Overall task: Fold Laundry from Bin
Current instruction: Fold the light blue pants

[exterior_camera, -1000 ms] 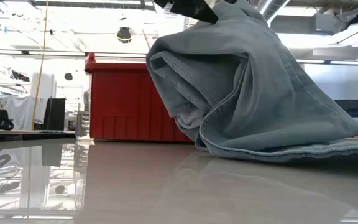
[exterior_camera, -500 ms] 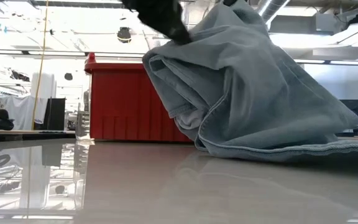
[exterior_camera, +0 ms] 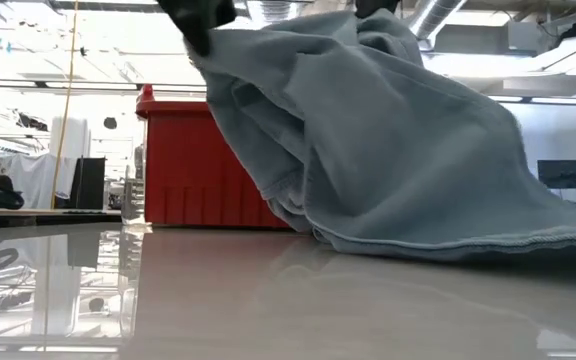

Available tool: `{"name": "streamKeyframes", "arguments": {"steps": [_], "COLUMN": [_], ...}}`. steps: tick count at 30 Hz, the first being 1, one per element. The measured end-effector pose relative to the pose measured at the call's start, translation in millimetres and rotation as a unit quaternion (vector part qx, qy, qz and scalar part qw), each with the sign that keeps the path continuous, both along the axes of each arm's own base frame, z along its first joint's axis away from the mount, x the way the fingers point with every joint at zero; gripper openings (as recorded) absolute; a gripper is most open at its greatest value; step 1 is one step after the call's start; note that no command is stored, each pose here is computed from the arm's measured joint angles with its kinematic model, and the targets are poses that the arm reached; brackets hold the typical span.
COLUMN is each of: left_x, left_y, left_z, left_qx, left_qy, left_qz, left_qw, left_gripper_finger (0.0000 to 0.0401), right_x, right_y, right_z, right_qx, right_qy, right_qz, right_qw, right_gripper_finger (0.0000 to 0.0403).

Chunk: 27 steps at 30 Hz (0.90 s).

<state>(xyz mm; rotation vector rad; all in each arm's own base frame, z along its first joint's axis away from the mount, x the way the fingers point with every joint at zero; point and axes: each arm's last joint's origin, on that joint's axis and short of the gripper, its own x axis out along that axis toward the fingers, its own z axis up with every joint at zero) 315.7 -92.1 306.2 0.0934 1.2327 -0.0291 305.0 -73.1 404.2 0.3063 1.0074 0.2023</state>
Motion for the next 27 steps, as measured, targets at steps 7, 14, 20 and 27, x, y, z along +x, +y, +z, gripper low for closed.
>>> {"name": "streamKeyframes", "arguments": {"steps": [7,14,20,27], "left_x": [-40,-86,-137,-179], "left_y": [-7,0,14,26], "left_z": [14,43,57,52], "left_qx": [0.023,0.040,-0.019,-0.158], "left_qy": [0.065,-0.120,-0.358,-0.569], "left_qz": [0.015,0.123,0.240,0.249], "left_qw": [0.998,0.984,0.902,0.768], "left_gripper_finger": [0.0004,0.0002,0.0002,0.0001], "right_x": [-24,-46,-66,-58], "right_y": [-4,2,7,43], "right_z": [20,38,49,15], "right_qx": [-0.010,-0.017,0.015,0.094], "right_qy": [-0.032,-0.062,-0.105,-0.075], "right_qz": [-0.019,-0.024,0.004,0.065], "right_qw": [0.999,0.998,0.994,0.991], "right_gripper_finger": [0.0023,0.0023,0.0023,0.0067]}}
